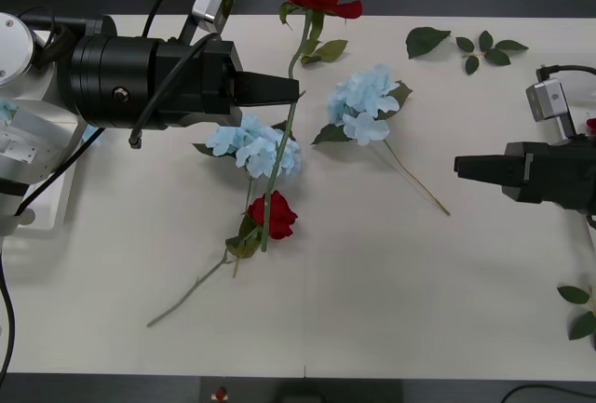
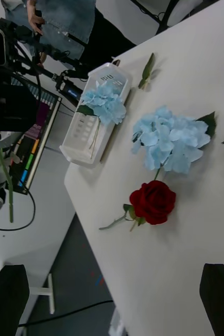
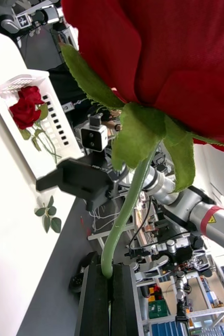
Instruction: Put the red flowers into the right box and the blue flowers into the left box
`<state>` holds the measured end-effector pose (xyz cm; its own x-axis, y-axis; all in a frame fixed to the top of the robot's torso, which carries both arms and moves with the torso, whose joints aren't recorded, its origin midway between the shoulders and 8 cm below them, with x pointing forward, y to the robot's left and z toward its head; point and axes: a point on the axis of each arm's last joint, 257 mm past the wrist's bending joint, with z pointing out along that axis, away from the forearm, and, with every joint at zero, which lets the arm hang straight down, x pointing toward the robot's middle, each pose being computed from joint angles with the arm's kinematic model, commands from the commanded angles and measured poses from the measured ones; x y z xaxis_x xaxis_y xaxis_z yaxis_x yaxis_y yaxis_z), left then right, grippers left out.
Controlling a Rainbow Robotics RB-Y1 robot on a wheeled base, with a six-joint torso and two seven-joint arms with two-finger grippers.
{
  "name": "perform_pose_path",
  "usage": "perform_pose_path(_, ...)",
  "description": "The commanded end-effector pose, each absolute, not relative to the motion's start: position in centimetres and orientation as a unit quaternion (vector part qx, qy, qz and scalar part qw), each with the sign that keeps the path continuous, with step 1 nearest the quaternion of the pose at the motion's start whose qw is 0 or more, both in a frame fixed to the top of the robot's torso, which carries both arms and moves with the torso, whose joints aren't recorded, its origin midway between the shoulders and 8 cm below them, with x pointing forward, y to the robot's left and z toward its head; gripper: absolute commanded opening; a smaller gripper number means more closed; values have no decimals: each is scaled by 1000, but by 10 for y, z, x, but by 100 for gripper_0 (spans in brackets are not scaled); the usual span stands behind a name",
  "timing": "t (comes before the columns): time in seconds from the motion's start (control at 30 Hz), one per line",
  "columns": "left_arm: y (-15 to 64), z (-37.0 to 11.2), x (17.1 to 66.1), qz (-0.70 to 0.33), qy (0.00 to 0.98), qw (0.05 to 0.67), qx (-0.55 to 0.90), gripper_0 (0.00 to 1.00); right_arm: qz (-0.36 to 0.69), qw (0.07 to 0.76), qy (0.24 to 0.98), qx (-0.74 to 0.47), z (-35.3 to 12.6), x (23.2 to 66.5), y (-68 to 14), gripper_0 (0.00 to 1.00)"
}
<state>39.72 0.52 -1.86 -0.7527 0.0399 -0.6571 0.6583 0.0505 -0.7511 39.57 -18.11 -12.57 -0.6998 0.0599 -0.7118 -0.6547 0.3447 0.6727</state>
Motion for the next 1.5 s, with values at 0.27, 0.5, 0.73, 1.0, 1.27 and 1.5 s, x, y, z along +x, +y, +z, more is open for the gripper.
perform_pose_path(0.27,-1,-3,389,-650,674,237,258,0,623,263,715,-175,-86,362,-104,95)
perform_pose_path(0.5,-1,-3,389,-650,674,237,258,0,656,268,689,-150,-71,339,-65,96)
perform_pose_path(0.73,-1,-3,389,-650,674,237,258,0,662,278,675,-169,-66,318,-37,96)
perform_pose_path(1.0,-1,-3,389,-650,674,237,258,0,658,305,665,-181,-76,319,-7,96)
perform_pose_path(1.27,-1,-3,389,-650,674,237,258,0,656,323,656,-184,-85,323,21,96)
perform_pose_path(1.5,-1,-3,389,-650,674,237,258,0,669,322,645,-182,-86,322,45,95)
